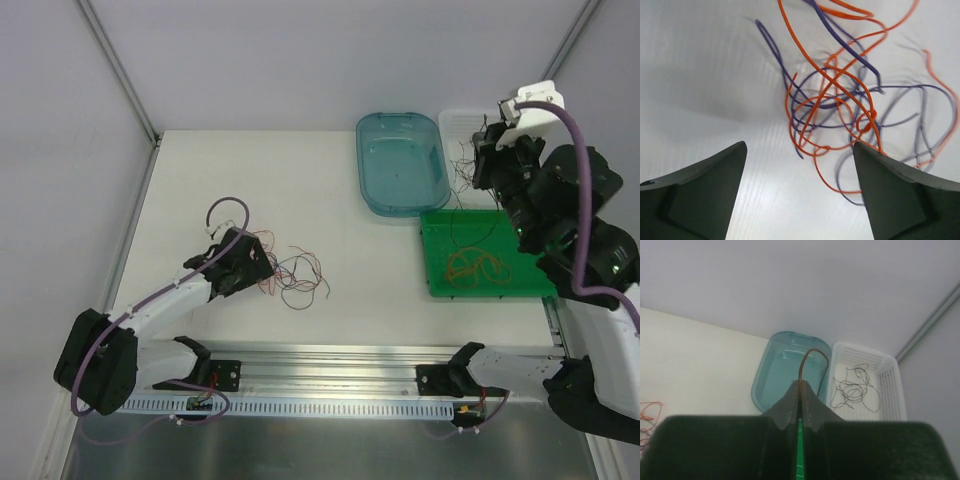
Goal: Untangle the cables
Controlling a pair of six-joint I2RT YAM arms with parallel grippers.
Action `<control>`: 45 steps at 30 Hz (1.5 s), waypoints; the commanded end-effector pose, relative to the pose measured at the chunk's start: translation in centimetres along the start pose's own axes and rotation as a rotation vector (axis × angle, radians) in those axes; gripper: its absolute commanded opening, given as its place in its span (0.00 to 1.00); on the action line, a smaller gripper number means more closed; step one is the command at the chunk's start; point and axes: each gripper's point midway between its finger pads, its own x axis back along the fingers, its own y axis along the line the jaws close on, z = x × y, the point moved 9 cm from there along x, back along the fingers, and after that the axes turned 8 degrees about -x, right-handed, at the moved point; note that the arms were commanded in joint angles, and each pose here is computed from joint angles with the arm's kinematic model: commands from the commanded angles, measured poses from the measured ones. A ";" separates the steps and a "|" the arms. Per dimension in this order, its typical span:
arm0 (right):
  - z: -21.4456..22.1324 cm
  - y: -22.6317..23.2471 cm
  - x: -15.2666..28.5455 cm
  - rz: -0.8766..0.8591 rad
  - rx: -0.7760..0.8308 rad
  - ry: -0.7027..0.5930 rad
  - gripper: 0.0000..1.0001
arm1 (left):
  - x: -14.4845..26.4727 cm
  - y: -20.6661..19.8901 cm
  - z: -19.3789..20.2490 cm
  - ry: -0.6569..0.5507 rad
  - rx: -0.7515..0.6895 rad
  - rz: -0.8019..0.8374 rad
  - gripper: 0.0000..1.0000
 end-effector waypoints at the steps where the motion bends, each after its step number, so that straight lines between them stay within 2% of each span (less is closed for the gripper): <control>1: -0.5 -1.1 -3.5 0.082 0.010 -0.014 0.01 | 3.5 -1.3 -2.4 -0.032 -0.065 0.095 0.91; 3: -0.4 -1.8 -5.3 0.113 -0.019 -0.016 0.01 | 5.5 -1.7 -4.3 -0.072 -0.082 0.118 0.99; 10: -0.6 -8.6 -12.5 0.318 -0.115 -0.115 0.01 | 9.9 -0.5 -7.6 -0.111 -0.190 0.167 0.99; 12: -0.6 -10.0 -14.3 0.307 -0.149 -0.136 0.01 | 10.9 0.0 -7.8 -0.154 -0.212 0.169 0.99; 13: 0.8 -11.9 -16.4 0.342 -0.184 -0.102 0.01 | 11.1 0.3 -7.8 -0.173 -0.238 0.166 0.99; 15: 0.9 -13.9 -18.0 0.332 -0.220 -0.108 0.01 | 11.8 1.0 -7.6 -0.220 -0.269 0.162 0.99; 16: 2.6 -14.9 -20.2 0.329 -0.255 -0.070 0.01 | 11.8 1.4 -7.6 -0.241 -0.275 0.135 0.99; 19: 4.3 -17.5 -23.0 0.336 -0.268 -0.035 0.01 | 11.3 3.0 -7.1 -0.301 -0.309 0.044 0.99; 20: 7.1 -18.5 -25.5 0.324 -0.296 0.032 0.01 | 10.8 3.6 -6.6 -0.301 -0.316 0.015 0.99; 22: 9.7 -20.4 -27.3 0.316 -0.331 0.080 0.01 | 10.3 3.9 -6.4 -0.319 -0.328 -0.003 0.99; 23: 12.9 -21.4 -29.1 0.330 -0.382 0.143 0.03 | 9.9 4.3 -6.0 -0.316 -0.329 -0.018 0.99; 25: 16.5 -22.8 -30.4 0.334 -0.427 0.233 0.11 | 9.3 4.3 -5.8 -0.326 -0.329 -0.019 0.99; 26: 19.4 -23.3 -31.4 0.338 -0.448 0.305 0.19 | 9.2 4.3 -5.9 -0.327 -0.329 -0.020 0.99; 28: 22.0 -23.0 -31.4 0.327 -0.475 0.399 0.33 | 9.2 4.2 -6.1 -0.330 -0.332 -0.024 0.99; 29: 23.7 -22.7 -31.2 0.319 -0.497 0.448 0.42 | 9.0 4.1 -6.2 -0.321 -0.335 -0.030 0.99; 31: 22.9 -21.7 -30.1 0.309 -0.519 0.440 0.50 | 8.8 4.0 -6.3 -0.309 -0.342 -0.026 0.99; 32: 24.4 -21.0 -29.5 0.308 -0.523 0.468 0.54 | 8.6 3.9 -6.2 -0.296 -0.346 -0.026 0.99; 33: 21.9 -19.4 -28.3 0.273 -0.495 0.425 0.57 | 8.5 3.9 -6.1 -0.287 -0.349 -0.017 0.99; 34: 21.5 -18.5 -27.6 0.258 -0.477 0.429 0.62 | 8.4 3.8 -6.1 -0.278 -0.349 -0.011 0.99; 35: 21.9 -16.3 -27.0 0.231 -0.451 0.473 0.64 | 8.4 3.7 -6.0 -0.275 -0.348 -0.005 0.99; 36: 19.8 -14.7 -25.5 0.203 -0.409 0.447 0.66 | 8.4 3.7 -6.0 -0.269 -0.347 0.004 0.99; 38: 20.2 -10.3 -24.0 0.112 -0.397 0.506 0.69 | 8.3 3.6 -5.9 -0.261 -0.341 0.010 0.99; 40: 19.0 -6.9 -21.9 0.037 -0.415 0.502 0.70 | 8.1 3.6 -5.9 -0.248 -0.340 0.008 0.99; 44: 21.5 3.3 -18.2 -0.202 -0.427 0.633 0.70 | 7.9 3.4 -5.6 -0.224 -0.333 0.031 0.99; 45: 23.3 5.0 -17.3 -0.241 -0.436 0.689 0.70 | 7.8 3.3 -5.4 -0.210 -0.332 0.044 0.99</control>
